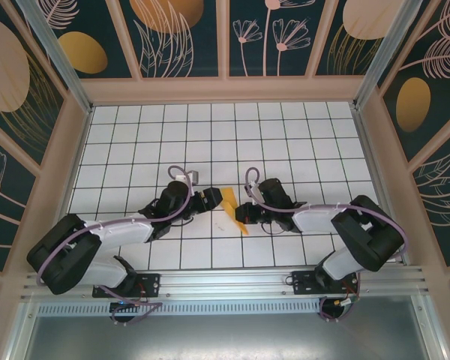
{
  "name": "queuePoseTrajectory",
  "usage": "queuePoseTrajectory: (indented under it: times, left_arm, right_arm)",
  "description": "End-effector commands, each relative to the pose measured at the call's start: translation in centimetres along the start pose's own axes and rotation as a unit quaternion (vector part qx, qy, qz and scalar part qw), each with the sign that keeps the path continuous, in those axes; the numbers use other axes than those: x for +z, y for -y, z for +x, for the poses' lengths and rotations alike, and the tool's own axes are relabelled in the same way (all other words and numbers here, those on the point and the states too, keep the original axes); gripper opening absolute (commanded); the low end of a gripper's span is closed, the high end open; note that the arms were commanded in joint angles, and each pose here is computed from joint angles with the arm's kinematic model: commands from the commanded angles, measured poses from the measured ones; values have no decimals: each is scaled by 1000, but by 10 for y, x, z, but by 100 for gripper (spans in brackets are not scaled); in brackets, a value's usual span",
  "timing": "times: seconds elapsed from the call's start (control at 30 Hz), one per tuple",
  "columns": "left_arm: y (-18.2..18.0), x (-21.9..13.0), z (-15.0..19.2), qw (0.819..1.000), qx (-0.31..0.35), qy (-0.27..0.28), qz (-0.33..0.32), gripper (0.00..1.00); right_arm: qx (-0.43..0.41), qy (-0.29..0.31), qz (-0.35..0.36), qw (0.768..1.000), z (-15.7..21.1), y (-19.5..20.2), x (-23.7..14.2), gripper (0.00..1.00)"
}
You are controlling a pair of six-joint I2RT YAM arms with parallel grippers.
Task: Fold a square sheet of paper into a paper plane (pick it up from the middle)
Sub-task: Fold the wing for the fifth time at the center of the table.
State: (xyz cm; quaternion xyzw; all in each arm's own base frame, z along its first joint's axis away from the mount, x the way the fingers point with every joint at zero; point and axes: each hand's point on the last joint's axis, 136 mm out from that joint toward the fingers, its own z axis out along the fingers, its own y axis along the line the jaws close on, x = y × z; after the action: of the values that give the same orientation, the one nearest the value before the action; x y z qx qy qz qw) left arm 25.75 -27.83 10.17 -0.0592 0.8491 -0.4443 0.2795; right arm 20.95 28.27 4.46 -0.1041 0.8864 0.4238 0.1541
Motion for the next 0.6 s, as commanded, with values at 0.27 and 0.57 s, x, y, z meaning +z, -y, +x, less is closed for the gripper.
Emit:
queuePoseTrajectory:
  times: [0.27,0.57]
  left_arm:
    - [22,30,10,997,-24,-56,46,37]
    - [22,43,16,995,-33,-80,47,40]
  right_arm:
    - [30,-10,-31,999,1,5,3,0]
    - [51,-13,-50,997,-4,4,6,0]
